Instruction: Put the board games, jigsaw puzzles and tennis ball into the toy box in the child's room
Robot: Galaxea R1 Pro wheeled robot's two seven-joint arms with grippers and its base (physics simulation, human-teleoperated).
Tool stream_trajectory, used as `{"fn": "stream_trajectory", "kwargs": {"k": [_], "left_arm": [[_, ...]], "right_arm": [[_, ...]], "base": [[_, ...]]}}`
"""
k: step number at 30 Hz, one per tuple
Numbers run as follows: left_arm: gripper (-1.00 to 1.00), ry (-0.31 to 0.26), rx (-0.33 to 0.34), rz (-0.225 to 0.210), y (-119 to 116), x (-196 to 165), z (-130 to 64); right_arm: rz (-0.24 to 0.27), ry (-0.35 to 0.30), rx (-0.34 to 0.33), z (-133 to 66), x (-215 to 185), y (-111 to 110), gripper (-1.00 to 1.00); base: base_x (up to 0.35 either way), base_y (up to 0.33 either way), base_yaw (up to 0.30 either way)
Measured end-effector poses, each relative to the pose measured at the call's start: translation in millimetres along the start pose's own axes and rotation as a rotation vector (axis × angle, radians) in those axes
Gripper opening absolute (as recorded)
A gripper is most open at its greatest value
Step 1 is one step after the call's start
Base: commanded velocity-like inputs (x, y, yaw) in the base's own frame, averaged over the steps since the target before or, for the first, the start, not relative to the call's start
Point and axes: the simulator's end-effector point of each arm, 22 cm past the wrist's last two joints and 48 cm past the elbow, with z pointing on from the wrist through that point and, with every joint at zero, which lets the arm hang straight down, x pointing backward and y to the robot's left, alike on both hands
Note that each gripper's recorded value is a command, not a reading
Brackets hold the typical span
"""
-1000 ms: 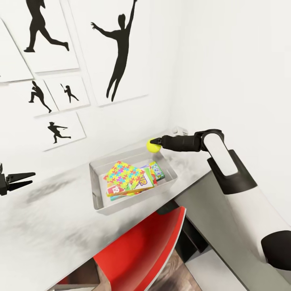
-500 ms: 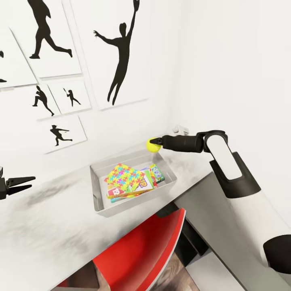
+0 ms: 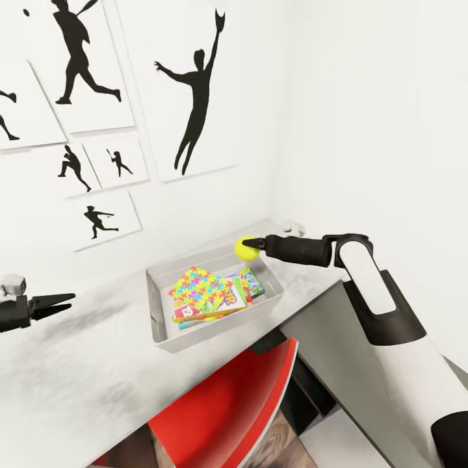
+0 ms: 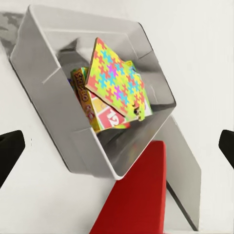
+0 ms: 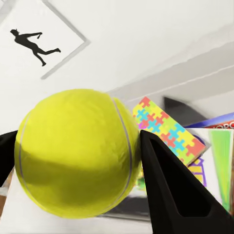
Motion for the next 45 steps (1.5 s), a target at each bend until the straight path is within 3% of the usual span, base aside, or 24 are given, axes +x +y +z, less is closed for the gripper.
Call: {"fn": "stream_trajectory", "kwargs": {"k": [5, 12, 20, 27, 37, 45], "left_arm": [[1.0, -0.022, 0.053, 0.05, -22, 6, 8.7], [1.0, -0.015, 0.038, 0.071, -16, 29, -1.4], [1.0, -0.036, 0.08, 0.088, -28, 42, -13.1], [1.0, -0.021, 0.144, 0.091, -55, 54, 0.8], [1.0, -0.026, 0.179, 0.102, -72, 57, 1.0], [1.0, -0.031, 0.184, 0.112, -78, 56, -0.4]], "right_arm": [[0.019, -0.002, -0.062, -6.7, 6, 7, -1.0], [0.05, 0.022, -0.087, -12.5, 32, 4, -1.0], [0.085, 0.005, -0.258, -30.0, 50, 43, -1.0], [0.13, -0.044, -0.353, -40.0, 58, 55, -1.0], [0.2, 0.014, -0.372, -36.5, 110, 58, -1.0], [0.197, 0.044, -0.374, -35.9, 127, 64, -1.0]], "base": [[0.0, 0.0, 0.0], [0.0, 0.0, 0.0], [0.0, 0.0, 0.0], [0.0, 0.0, 0.0], [0.0, 0.0, 0.0], [0.0, 0.0, 0.0]]}}
